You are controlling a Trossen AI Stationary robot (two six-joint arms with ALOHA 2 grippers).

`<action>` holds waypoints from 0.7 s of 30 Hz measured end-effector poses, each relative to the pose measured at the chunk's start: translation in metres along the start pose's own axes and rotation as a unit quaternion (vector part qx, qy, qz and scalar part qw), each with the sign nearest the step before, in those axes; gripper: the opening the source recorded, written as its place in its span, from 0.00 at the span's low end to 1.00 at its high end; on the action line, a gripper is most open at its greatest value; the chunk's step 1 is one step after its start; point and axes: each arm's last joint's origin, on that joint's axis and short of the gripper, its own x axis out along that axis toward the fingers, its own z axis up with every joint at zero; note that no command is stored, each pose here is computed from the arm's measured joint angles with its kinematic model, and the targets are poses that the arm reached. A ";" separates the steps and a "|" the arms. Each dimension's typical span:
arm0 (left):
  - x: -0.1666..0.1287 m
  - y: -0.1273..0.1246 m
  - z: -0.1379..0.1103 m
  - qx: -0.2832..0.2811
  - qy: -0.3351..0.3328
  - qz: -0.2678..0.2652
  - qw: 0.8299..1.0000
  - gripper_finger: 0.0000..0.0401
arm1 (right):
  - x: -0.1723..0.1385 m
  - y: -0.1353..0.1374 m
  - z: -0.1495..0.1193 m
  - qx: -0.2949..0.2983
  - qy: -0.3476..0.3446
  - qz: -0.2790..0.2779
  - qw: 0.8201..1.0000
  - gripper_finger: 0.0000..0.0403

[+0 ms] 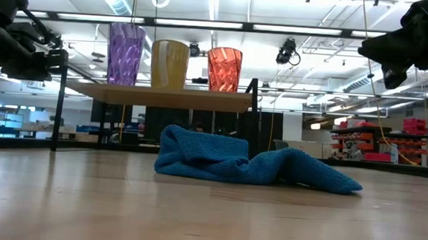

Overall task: Stack small to large cups/mugs on shelf
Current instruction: Return to Home Position

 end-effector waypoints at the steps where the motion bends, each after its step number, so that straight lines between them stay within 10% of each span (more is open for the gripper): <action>1: 0.000 0.000 0.000 0.000 0.000 0.000 1.000 0.22 | 0.000 0.000 0.000 0.000 0.000 0.000 1.000 0.18; 21: 0.000 0.000 0.000 0.000 0.000 0.000 1.000 0.22 | 0.000 0.000 0.000 0.000 0.000 0.000 1.000 0.18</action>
